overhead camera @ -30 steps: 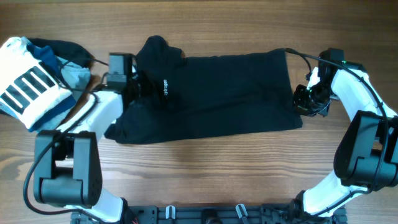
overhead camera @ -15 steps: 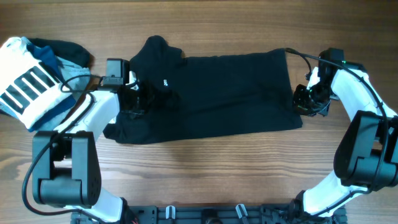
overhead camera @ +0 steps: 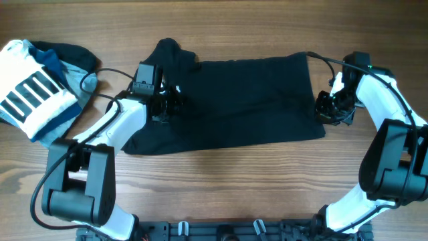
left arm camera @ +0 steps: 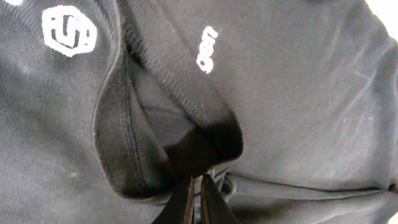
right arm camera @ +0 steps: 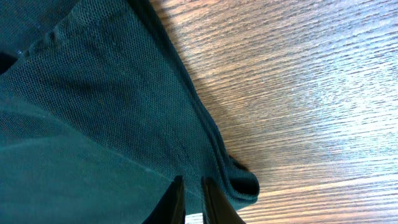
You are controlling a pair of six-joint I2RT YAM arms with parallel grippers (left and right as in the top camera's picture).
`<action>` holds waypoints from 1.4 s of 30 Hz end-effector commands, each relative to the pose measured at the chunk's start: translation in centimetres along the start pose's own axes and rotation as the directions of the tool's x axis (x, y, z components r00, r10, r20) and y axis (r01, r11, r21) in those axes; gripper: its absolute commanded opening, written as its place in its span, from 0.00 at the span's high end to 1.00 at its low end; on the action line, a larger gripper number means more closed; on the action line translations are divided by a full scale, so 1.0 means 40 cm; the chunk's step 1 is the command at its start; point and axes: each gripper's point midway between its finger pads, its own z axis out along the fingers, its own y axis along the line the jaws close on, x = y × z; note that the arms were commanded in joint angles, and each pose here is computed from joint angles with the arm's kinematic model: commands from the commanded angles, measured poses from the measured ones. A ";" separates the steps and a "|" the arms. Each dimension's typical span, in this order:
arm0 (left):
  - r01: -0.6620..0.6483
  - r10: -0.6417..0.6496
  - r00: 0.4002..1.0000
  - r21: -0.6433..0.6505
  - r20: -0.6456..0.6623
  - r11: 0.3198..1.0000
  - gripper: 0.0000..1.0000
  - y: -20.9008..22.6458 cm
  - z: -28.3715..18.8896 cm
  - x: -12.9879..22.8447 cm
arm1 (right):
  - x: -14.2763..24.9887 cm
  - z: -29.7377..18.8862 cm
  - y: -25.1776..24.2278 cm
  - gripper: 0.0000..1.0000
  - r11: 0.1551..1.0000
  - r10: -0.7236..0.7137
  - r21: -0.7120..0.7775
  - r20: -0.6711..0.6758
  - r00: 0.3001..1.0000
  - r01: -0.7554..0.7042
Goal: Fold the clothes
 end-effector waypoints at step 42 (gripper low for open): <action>0.082 -0.135 0.986 -0.430 -0.093 0.899 0.64 0.293 -0.063 0.088 | 0.024 0.086 0.021 0.66 0.990 -0.107 -0.085 0.022 0.994 0.109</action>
